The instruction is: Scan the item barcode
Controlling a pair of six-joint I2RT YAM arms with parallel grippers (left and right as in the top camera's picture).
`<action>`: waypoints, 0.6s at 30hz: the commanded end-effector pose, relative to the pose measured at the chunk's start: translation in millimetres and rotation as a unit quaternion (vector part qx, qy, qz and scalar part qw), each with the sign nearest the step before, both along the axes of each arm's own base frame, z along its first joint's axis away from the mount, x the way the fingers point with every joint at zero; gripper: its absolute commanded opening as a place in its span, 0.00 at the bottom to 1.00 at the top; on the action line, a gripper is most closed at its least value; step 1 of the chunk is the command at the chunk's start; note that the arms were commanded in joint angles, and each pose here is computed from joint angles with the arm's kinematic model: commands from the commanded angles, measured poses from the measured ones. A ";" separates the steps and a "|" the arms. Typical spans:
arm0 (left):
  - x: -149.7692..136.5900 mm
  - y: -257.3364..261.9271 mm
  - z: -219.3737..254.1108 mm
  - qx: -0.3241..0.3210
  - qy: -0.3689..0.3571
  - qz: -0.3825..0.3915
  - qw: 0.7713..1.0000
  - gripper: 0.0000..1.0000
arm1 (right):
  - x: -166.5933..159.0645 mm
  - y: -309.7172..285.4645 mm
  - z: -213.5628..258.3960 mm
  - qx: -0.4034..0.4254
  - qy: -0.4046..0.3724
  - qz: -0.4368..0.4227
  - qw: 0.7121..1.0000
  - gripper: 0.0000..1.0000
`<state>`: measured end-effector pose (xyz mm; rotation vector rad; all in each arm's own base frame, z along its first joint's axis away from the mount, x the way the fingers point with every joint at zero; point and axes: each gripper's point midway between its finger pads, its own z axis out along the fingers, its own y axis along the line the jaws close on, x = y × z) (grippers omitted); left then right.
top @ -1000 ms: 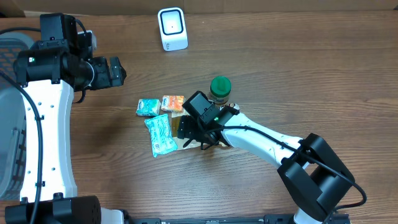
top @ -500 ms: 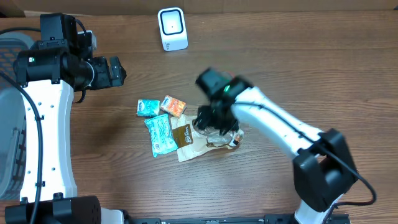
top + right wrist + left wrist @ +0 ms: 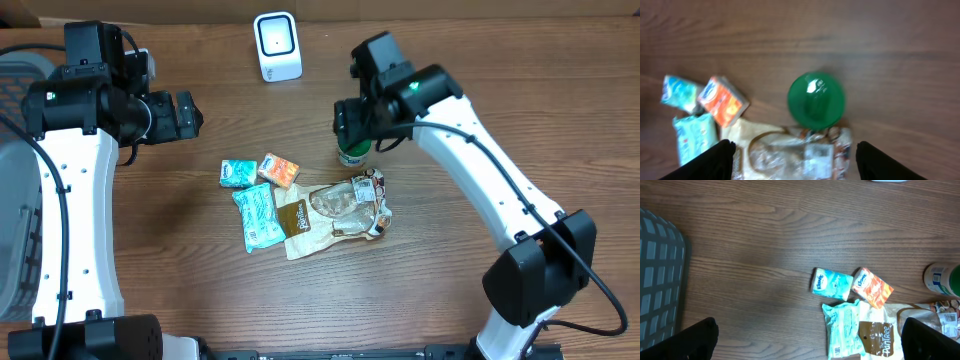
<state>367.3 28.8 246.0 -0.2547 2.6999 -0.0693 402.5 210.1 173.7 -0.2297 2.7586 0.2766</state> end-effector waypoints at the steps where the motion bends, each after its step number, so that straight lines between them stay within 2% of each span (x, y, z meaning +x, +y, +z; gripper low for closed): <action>1: 1.6 -3.0 11.6 0.001 -0.017 -0.009 1.000 1.00 | 18.8 -7.2 -14.9 -0.048 -0.011 0.023 0.999 0.78; 4: 1.6 -3.0 11.6 0.001 -0.017 -0.009 1.000 0.99 | 20.2 -5.3 -38.2 -0.043 0.021 -0.021 0.999 0.80; 9: 1.6 -2.9 11.6 0.001 -0.017 -0.009 1.000 1.00 | 24.2 6.5 -70.5 -0.027 0.052 -0.081 0.995 1.00; 14: 1.6 -3.0 11.6 0.001 -0.017 -0.009 1.000 0.99 | 29.5 8.4 -86.8 -0.028 0.059 -0.095 0.993 1.00; 16: 1.6 -3.0 11.6 0.001 -0.017 -0.009 1.000 1.00 | 29.9 7.1 -90.1 -0.031 0.061 -0.096 0.993 0.95; 18: 1.6 -3.0 11.6 0.001 -0.017 -0.009 1.000 0.99 | 28.4 5.6 -93.6 -0.035 0.064 -0.097 0.993 0.85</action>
